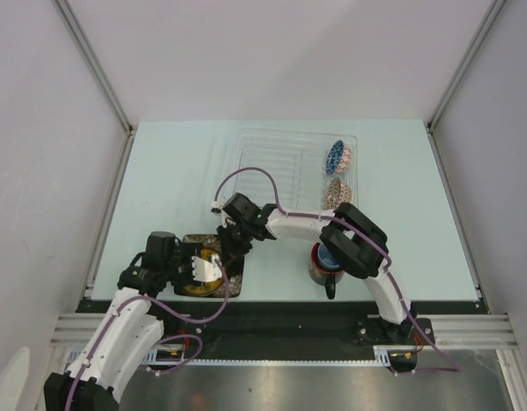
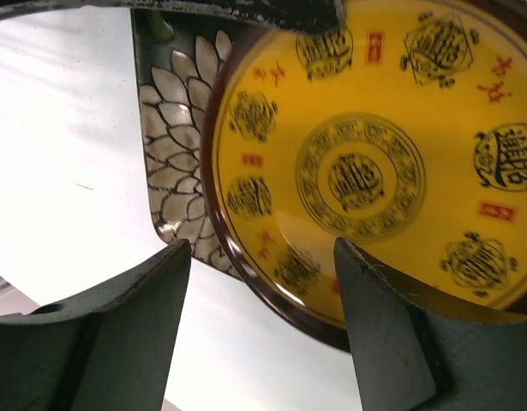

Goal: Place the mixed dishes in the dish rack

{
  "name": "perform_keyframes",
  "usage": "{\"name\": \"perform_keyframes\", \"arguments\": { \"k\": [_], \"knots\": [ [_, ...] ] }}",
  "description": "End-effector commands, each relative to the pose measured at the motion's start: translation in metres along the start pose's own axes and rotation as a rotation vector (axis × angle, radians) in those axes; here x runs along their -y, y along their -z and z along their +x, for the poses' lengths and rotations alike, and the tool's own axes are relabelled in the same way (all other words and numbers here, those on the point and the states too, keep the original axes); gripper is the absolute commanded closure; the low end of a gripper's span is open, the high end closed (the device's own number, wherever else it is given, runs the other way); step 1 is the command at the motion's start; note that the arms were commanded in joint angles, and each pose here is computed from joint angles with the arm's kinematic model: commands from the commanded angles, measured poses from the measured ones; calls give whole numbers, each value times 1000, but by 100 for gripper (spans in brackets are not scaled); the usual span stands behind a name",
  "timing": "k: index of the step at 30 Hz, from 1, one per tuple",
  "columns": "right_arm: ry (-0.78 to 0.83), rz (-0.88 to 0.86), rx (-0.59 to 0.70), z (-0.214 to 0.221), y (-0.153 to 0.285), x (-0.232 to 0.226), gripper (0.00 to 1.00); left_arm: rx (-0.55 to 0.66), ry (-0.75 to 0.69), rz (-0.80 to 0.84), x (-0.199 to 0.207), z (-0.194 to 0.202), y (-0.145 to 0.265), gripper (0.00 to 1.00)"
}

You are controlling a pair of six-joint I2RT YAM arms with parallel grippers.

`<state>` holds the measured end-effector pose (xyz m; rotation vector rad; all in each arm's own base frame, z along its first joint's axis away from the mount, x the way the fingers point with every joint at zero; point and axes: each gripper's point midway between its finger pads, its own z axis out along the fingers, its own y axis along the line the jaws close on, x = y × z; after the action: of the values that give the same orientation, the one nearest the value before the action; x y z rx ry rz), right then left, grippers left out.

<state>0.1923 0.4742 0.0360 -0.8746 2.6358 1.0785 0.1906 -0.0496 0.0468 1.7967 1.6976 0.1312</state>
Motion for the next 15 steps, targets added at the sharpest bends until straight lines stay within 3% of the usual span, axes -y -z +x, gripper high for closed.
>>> {"name": "perform_keyframes", "arguments": {
  "k": [1,7,12,15],
  "knots": [
    [-23,-7,-35,3,-12,-3,98,31,8,57,16,-2,-4,27],
    [-12,34,-20,1,-8,0,100,43,55,10,2,-8,0,27],
    [60,103,41,-9,18,-6,100,101,134,-166,-63,-31,27,27],
    [114,167,82,-13,33,-9,100,179,261,-298,-111,-51,55,27]
  ]
}}
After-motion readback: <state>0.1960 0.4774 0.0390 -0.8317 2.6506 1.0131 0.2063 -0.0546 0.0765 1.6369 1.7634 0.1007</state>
